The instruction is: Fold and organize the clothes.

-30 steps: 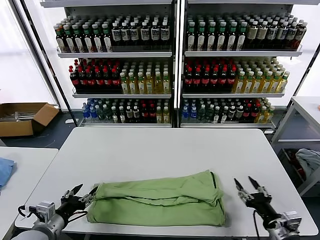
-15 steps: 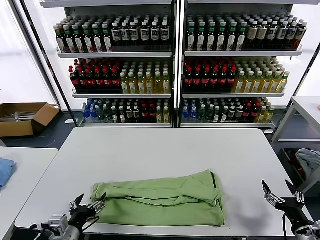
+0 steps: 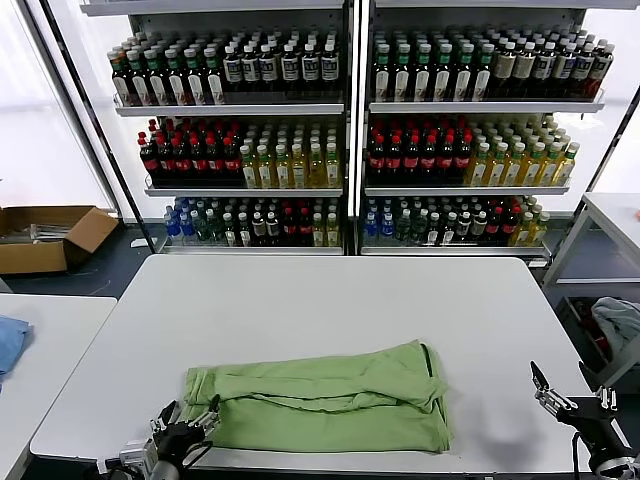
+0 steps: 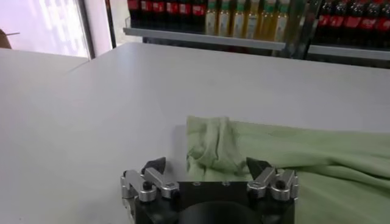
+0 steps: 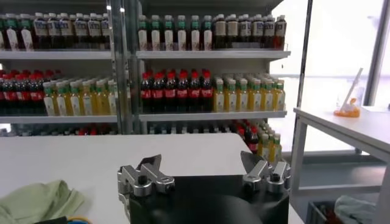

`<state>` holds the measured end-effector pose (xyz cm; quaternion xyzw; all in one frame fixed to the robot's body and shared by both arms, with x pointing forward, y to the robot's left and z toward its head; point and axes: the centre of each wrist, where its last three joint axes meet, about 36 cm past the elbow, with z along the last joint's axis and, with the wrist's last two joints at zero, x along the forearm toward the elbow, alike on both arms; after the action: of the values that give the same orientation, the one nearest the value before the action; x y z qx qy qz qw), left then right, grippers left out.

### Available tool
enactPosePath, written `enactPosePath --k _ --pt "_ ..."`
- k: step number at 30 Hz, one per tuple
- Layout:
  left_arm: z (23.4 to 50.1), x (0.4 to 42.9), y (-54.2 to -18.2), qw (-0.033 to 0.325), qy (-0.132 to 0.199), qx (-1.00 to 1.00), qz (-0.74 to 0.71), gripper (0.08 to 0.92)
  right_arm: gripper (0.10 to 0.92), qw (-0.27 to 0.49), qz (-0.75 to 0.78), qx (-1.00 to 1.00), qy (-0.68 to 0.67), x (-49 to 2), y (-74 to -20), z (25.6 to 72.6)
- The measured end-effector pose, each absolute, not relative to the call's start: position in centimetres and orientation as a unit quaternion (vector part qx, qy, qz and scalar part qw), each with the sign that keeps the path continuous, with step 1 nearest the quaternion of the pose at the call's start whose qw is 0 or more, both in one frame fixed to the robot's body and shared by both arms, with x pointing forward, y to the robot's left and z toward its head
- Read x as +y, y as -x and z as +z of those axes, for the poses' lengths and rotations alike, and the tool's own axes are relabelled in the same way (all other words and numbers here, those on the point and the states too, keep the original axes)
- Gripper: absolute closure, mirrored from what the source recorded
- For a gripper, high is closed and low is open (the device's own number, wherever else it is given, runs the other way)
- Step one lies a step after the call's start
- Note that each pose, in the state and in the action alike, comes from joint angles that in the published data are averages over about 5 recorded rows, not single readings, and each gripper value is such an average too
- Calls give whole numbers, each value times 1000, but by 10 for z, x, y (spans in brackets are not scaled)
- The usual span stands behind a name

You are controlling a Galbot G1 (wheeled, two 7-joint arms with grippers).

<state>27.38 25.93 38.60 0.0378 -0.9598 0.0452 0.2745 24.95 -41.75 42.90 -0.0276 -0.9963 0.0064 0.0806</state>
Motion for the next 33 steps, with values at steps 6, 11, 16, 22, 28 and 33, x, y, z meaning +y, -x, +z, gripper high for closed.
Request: enactPosePath --k 6,11,16,22,28,33 --pt "380 255 -268 275 -29 -960 40 406 200 74 6 -997 27 -416 -250 432" --pt "374 254 -266 273 -18 -961 33 545 200 70 6 -997 25 -415 -250 434" --pt "371 255 -266 267 -11 -963 25 692 200 65 6 -998 25 -415 -250 437" --pt "373 268 -273 254 -13 -967 13 846 200 60 3 -998 22 -414 -250 440" --pt "388 315 -291 228 -38 -973 -18 907 200 54 -1 -998 19 -409 -250 441" --pt "407 377 -308 203 -67 -975 -59 907 200 50 -4 -999 16 -406 -252 443"
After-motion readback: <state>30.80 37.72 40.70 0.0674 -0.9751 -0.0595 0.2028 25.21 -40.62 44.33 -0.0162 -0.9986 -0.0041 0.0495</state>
